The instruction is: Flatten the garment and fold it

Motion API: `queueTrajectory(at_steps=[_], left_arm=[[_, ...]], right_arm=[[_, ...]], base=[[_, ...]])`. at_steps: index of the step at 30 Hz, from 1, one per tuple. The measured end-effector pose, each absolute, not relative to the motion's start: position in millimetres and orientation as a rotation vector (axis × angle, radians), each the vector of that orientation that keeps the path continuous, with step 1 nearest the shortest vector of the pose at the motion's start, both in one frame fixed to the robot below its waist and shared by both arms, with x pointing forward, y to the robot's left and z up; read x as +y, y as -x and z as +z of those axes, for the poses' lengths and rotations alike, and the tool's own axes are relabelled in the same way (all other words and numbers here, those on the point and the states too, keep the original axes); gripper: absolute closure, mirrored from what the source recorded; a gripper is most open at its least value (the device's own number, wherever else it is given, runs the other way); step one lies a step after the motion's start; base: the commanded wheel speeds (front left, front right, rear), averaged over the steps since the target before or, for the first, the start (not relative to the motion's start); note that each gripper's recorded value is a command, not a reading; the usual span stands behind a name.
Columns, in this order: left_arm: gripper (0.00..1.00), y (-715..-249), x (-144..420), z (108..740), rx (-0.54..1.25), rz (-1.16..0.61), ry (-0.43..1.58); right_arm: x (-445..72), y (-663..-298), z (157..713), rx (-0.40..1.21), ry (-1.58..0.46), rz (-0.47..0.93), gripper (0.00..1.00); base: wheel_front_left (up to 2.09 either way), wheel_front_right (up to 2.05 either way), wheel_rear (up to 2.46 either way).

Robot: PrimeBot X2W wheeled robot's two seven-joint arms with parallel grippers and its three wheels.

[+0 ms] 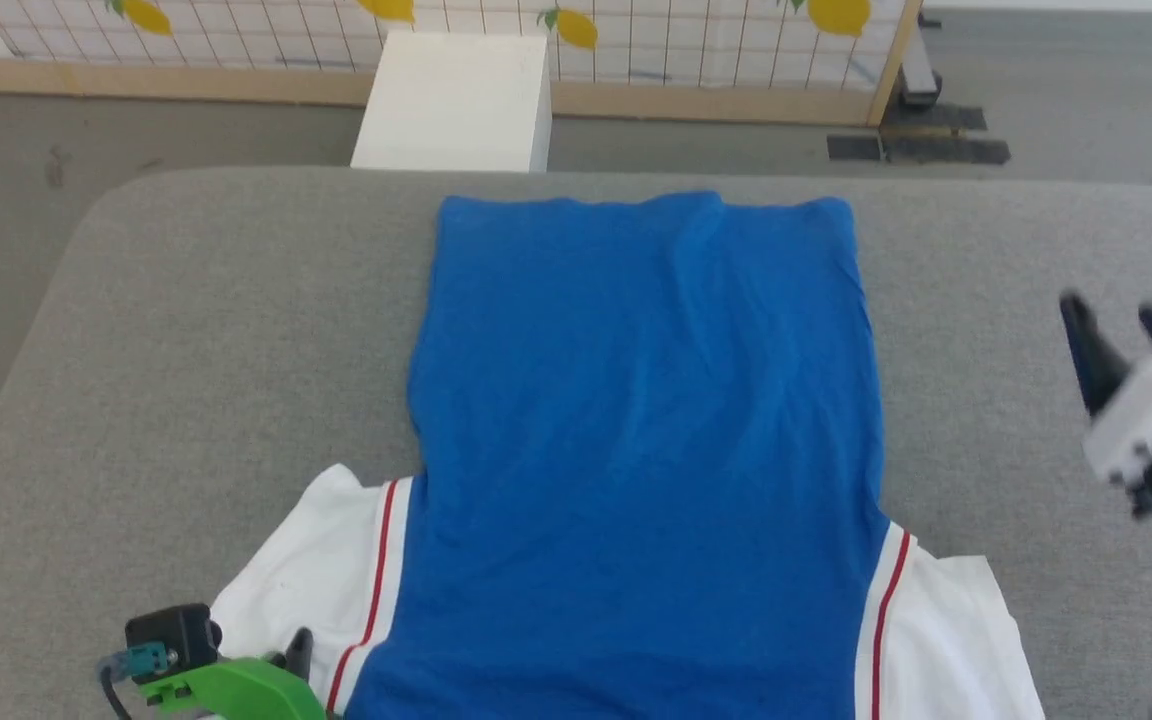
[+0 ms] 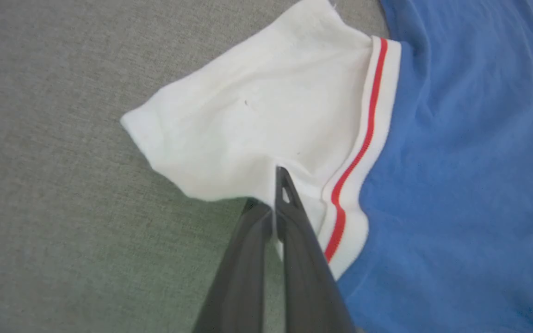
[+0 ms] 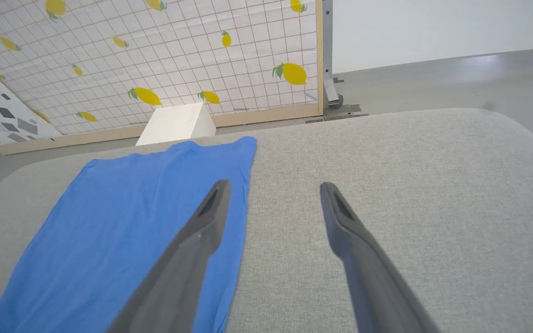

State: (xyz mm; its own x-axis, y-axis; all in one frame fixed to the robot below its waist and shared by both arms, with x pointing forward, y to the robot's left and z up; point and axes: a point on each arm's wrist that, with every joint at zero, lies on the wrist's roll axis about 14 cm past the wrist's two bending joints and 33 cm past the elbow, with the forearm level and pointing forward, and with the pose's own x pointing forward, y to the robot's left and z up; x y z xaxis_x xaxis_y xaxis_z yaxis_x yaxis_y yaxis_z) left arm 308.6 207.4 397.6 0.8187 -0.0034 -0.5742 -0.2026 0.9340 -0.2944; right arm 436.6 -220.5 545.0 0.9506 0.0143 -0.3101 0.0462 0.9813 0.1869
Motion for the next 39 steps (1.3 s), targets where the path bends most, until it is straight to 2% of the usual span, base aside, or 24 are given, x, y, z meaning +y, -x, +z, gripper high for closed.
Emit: queueTrajectory(at_steps=[7,13,15,22,31,32,33,35,39], left_arm=[[1.00,-335,198,404,0.564,0.054,0.370],[1.00,-351,198,400,0.559,0.048,0.394],[1.00,-354,198,395,0.570,0.051,0.408],[1.00,-356,202,376,0.633,0.080,0.450],[1.00,-357,204,360,0.681,0.095,0.467],[1.00,-357,205,359,0.684,0.095,0.467],[1.00,-357,205,358,0.687,0.096,0.466],[1.00,-358,205,358,0.686,0.096,0.464],[1.00,-358,207,362,0.675,0.095,0.459]], right_arm=[[-221,-520,567,0.300,-0.134,-0.060,0.00],[-203,-580,543,0.454,-0.002,-0.075,0.00],[-197,-594,519,0.560,0.062,-0.081,0.00],[-166,-617,432,0.886,0.141,-0.043,0.00],[-140,-624,358,1.056,0.194,0.007,0.00],[-139,-625,355,1.070,0.189,0.005,0.16],[-139,-627,353,1.074,0.178,0.004,0.64],[-138,-631,355,1.059,0.157,0.010,1.00],[-134,-633,366,0.999,0.097,0.030,1.00]], base=[[0.00,0.00,0.00],[0.00,0.00,0.00],[0.00,0.00,0.00],[0.00,0.00,0.00],[0.00,0.00,0.00],[0.00,0.00,0.00],[0.00,0.00,0.00],[0.00,0.00,0.00],[0.00,0.00,0.00]])
